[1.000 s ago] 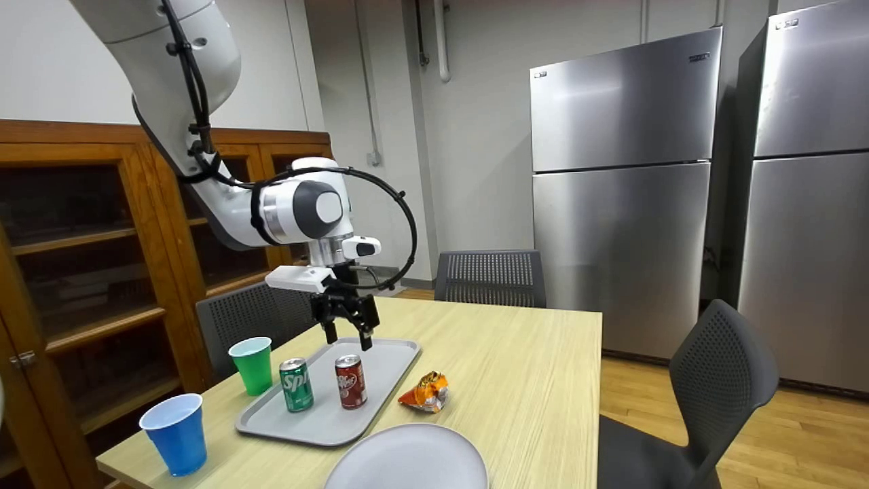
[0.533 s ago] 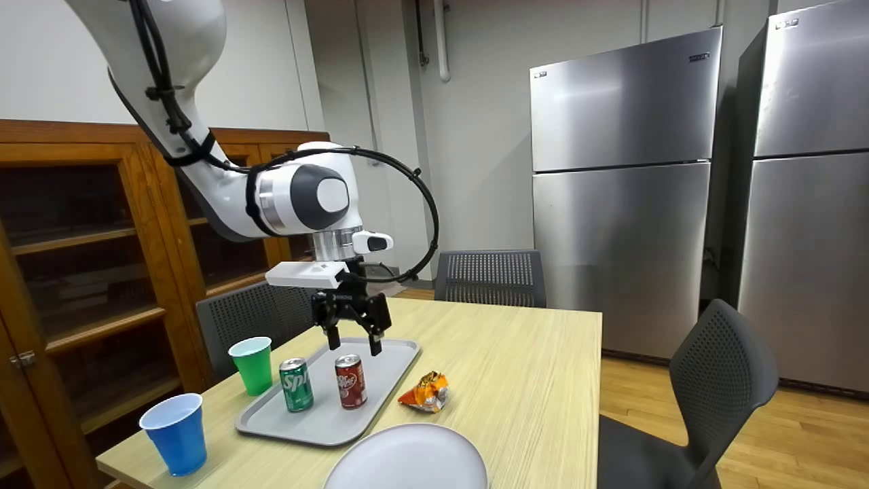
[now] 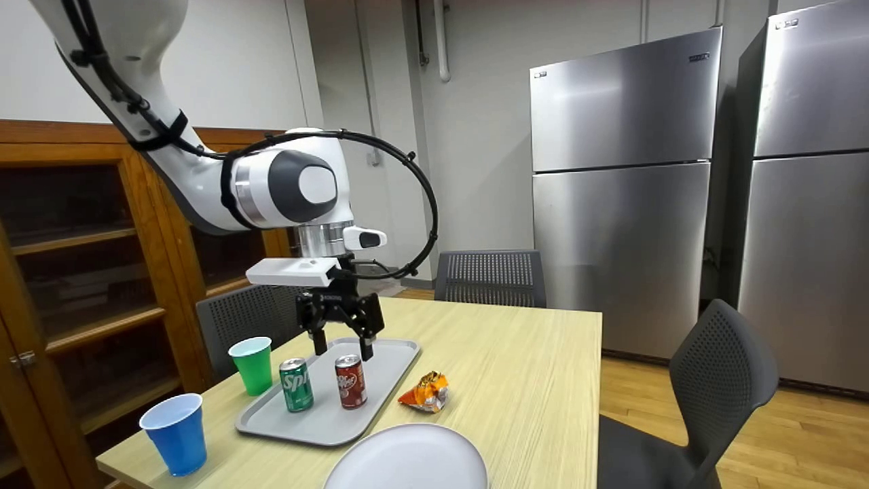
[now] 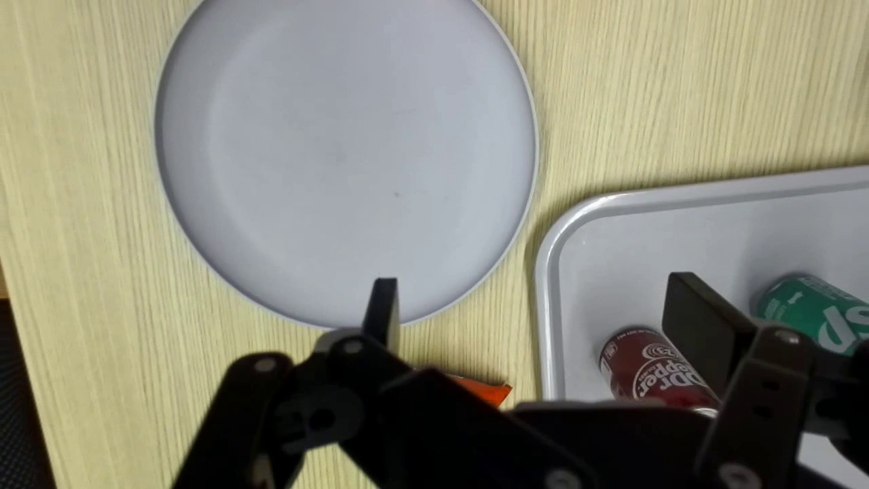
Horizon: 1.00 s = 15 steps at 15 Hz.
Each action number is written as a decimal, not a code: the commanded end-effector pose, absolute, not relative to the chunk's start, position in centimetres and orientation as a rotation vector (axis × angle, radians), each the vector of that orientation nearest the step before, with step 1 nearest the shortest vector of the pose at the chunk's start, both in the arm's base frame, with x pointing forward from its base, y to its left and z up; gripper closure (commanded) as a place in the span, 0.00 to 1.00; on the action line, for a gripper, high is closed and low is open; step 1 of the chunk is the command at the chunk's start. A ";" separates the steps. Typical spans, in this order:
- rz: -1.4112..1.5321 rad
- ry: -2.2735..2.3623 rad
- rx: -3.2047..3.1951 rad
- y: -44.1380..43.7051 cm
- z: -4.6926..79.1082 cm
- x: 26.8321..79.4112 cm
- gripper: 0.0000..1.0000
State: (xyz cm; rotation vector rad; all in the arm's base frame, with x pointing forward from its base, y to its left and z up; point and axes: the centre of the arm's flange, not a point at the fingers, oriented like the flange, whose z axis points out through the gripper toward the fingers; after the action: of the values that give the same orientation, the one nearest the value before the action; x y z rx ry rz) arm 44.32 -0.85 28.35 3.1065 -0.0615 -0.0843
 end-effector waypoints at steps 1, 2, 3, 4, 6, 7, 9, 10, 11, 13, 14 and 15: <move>-0.088 -0.041 3.107 -1.0 29.7 42.5 0.00; -0.092 -0.043 3.109 -0.9 29.7 42.4 0.00; -0.085 -0.061 3.108 -0.8 28.6 43.6 0.00; -0.085 -0.062 3.109 -0.8 28.6 43.5 0.00; -0.085 -0.062 3.109 -0.8 28.7 43.4 0.00; -0.085 -0.062 3.109 -0.8 28.7 43.4 0.00; -0.085 -0.062 3.109 -0.8 28.7 43.3 0.00; -0.085 -0.062 3.109 -0.8 28.7 43.3 0.00; -0.086 -0.062 3.109 -0.8 28.7 43.3 0.00; -0.086 -0.062 3.109 -0.8 28.7 43.3 0.00; -0.086 -0.062 3.109 -0.8 28.7 43.3 0.00; -0.086 -0.062 3.109 -0.8 28.7 43.3 0.00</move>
State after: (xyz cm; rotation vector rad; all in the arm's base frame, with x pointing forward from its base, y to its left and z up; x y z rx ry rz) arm 43.33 -0.84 28.67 3.1091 -0.0624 -0.0859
